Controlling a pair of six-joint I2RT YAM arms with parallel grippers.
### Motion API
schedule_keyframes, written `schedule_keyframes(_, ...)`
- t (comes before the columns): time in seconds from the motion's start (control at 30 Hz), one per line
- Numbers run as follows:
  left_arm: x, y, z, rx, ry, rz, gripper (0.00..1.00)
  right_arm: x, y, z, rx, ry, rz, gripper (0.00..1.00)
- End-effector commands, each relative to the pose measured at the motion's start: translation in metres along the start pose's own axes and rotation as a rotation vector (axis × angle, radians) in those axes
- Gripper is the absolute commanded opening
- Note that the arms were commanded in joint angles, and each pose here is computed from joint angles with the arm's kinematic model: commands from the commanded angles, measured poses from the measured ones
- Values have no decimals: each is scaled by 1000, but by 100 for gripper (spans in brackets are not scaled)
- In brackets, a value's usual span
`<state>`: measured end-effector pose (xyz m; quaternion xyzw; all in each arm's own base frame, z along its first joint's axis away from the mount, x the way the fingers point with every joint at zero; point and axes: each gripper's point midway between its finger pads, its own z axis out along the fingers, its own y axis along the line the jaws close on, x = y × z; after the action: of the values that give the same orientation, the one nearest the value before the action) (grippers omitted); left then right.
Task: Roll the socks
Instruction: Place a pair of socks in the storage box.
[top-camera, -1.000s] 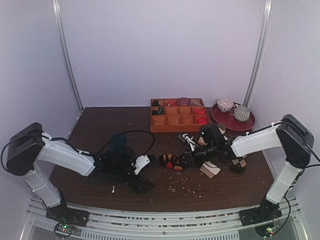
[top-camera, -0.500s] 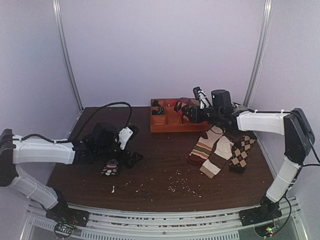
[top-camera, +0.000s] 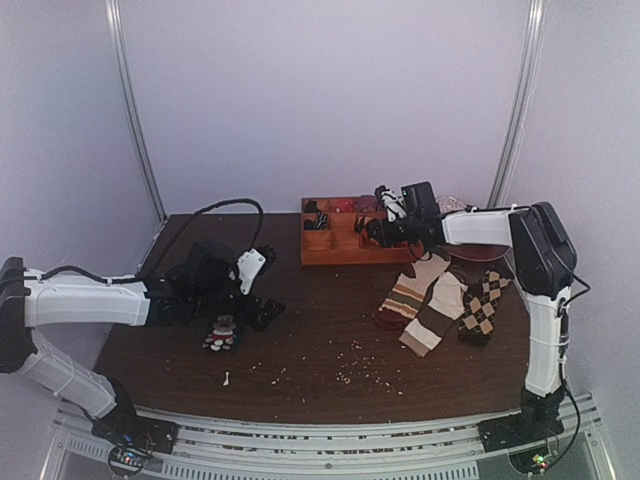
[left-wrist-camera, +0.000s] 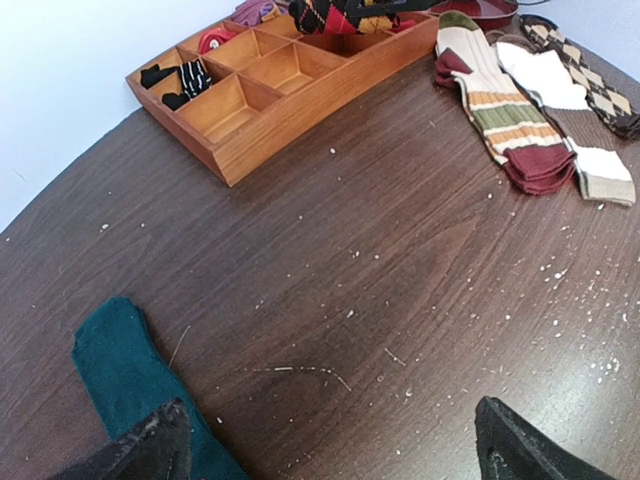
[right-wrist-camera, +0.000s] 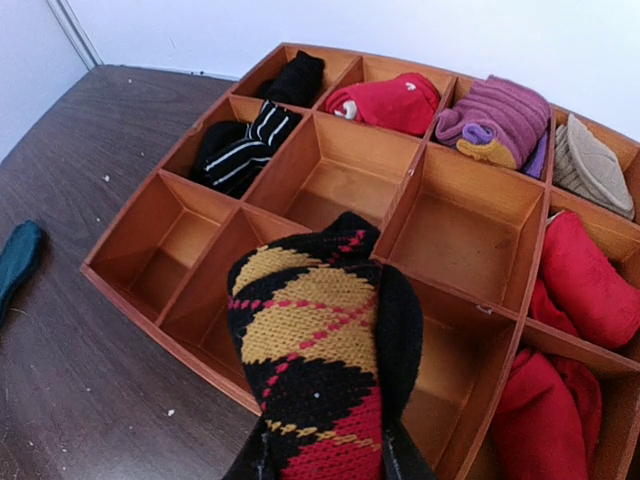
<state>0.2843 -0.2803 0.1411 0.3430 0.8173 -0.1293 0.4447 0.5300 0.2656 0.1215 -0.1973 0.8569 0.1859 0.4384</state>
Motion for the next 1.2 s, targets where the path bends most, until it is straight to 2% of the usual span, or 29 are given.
schedule_keyframes(0.0,-7,6,8,-29,-7,24,98,4,-18,9,39,47,-75,0)
schedule_keyframes(0.27,-7,4,13,-18,-7,39,98,18,-41,26,105,96,-137,0)
schedule_keyframes(0.73,3,3,24,-23,33,66,98,43,-53,29,159,184,-115,0)
schedule_keyframes(1.17,0,5,16,-27,17,66,98,93,-41,40,191,431,-113,0)
